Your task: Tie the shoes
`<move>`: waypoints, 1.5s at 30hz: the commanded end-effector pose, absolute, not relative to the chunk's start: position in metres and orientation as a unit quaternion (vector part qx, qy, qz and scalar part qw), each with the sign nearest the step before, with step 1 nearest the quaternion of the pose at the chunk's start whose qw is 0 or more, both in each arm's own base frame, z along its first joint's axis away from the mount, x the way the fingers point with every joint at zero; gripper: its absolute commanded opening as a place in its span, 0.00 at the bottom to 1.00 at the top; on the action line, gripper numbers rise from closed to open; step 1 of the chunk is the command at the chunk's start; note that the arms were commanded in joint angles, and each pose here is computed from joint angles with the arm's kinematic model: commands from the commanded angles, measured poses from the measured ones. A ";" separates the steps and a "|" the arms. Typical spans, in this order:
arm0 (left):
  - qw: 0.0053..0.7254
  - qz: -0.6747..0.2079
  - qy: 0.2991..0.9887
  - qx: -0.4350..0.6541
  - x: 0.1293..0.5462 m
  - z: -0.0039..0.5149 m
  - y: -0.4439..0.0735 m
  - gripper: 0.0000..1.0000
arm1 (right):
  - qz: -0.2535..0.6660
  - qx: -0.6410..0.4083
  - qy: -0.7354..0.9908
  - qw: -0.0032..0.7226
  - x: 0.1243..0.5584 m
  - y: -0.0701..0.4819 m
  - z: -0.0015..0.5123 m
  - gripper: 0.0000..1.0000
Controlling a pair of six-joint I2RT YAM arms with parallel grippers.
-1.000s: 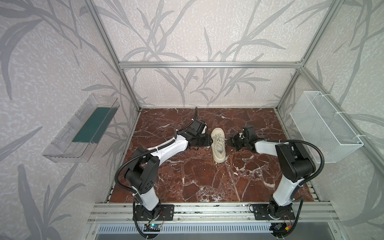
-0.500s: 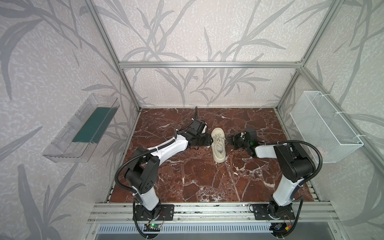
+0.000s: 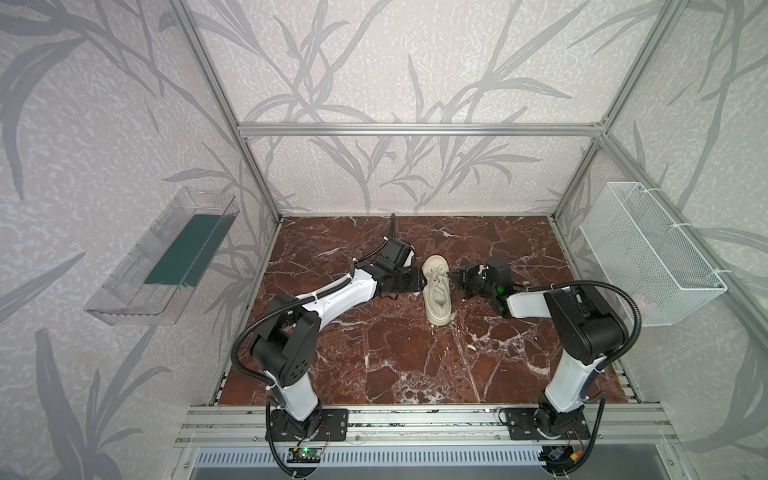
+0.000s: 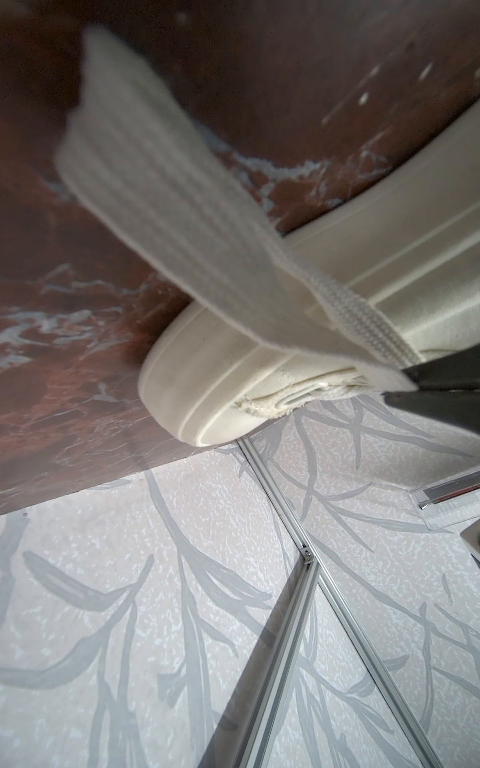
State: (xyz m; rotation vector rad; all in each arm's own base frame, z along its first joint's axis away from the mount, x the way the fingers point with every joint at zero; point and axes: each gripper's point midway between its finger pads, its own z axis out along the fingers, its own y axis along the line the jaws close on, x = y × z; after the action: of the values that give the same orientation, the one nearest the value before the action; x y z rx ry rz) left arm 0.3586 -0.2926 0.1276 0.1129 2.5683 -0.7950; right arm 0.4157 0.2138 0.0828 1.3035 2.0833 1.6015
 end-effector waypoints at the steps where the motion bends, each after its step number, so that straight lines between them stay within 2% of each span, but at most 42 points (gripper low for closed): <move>1: 0.230 -0.295 0.926 0.040 0.364 0.134 -0.298 0.49 | 0.536 0.450 0.707 0.102 0.414 0.213 0.074 0.00; 11: 0.230 -0.294 0.927 0.040 0.363 0.133 -0.298 0.49 | 0.527 0.454 0.712 0.098 0.409 0.212 0.068 0.00; 30: 0.227 -0.295 0.927 0.039 0.362 0.130 -0.298 0.49 | 0.577 0.422 0.694 0.081 0.417 0.237 0.083 0.00; 45: 0.228 -0.293 0.928 0.038 0.360 0.131 -0.295 0.49 | 0.590 0.432 0.676 0.089 0.417 0.231 0.088 0.00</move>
State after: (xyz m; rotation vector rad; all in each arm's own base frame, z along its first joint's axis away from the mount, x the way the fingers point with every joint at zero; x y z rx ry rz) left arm 0.3592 -0.2933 0.1285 0.1075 2.5653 -0.8010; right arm 0.4166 0.2315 0.0840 1.2979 2.0397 1.7327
